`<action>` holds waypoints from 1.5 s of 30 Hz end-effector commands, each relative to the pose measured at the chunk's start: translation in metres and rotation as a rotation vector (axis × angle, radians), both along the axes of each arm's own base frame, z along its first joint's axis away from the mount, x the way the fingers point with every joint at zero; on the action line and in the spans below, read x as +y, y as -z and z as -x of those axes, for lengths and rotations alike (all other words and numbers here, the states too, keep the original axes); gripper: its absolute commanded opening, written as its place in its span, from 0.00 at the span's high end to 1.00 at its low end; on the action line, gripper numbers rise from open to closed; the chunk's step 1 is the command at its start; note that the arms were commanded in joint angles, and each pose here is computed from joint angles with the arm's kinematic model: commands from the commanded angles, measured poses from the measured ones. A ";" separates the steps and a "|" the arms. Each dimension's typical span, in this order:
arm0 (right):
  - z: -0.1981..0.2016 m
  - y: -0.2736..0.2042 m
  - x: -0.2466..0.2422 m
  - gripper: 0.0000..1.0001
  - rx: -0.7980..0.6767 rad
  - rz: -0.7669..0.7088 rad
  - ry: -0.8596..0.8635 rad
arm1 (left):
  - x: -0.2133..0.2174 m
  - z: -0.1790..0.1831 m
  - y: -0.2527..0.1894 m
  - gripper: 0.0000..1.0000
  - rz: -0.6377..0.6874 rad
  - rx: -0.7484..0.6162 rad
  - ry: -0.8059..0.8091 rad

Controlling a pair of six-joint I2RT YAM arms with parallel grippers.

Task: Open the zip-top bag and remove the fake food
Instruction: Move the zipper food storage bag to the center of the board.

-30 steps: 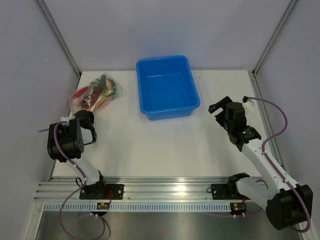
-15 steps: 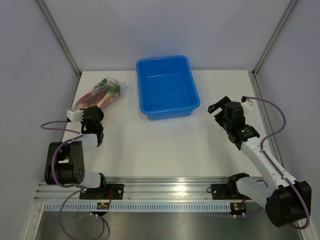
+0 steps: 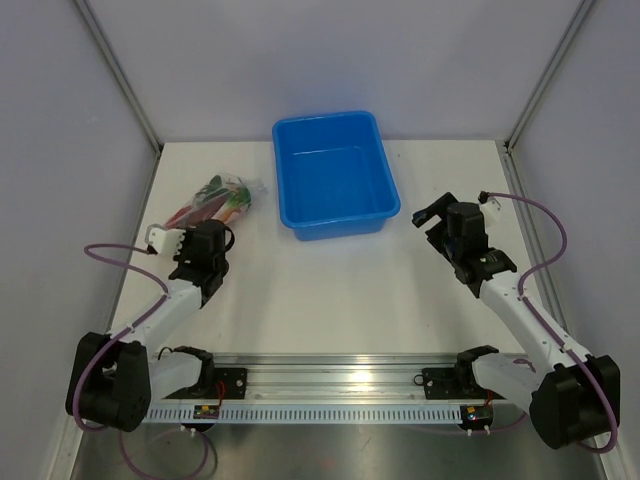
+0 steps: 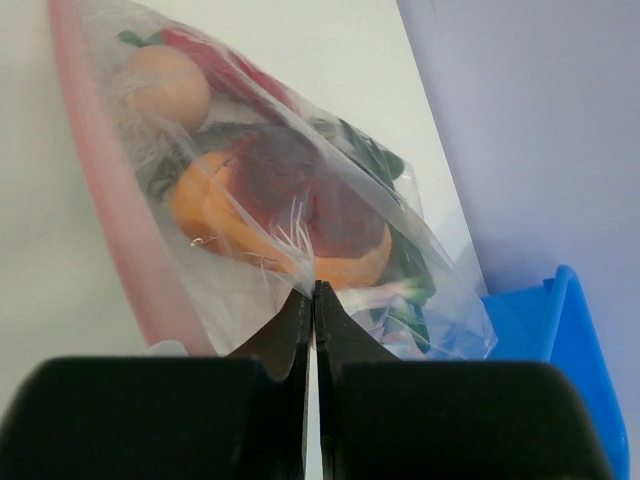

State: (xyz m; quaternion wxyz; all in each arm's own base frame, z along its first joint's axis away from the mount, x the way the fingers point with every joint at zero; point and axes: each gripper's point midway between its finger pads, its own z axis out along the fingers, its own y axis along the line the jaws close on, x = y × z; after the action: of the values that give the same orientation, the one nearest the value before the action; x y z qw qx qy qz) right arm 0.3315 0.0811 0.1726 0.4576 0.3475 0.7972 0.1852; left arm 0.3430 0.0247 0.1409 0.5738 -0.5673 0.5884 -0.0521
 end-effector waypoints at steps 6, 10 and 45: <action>-0.007 -0.009 0.010 0.00 -0.033 -0.026 -0.036 | -0.023 0.017 -0.026 1.00 -0.052 -0.053 0.001; -0.009 -0.010 0.015 0.01 -0.041 -0.034 -0.067 | -0.042 0.022 -0.030 1.00 -0.068 -0.044 0.055; -0.040 0.001 0.078 0.01 -0.055 0.033 -0.399 | -0.082 0.061 -0.048 1.00 -0.121 -0.029 0.379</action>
State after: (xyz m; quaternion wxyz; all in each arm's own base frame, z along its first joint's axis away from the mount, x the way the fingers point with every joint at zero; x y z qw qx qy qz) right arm 0.3587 0.1686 0.1441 0.3883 0.1699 0.8572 0.2926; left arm 0.2730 -0.0511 0.1649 0.5756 -0.4104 0.6993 -0.1055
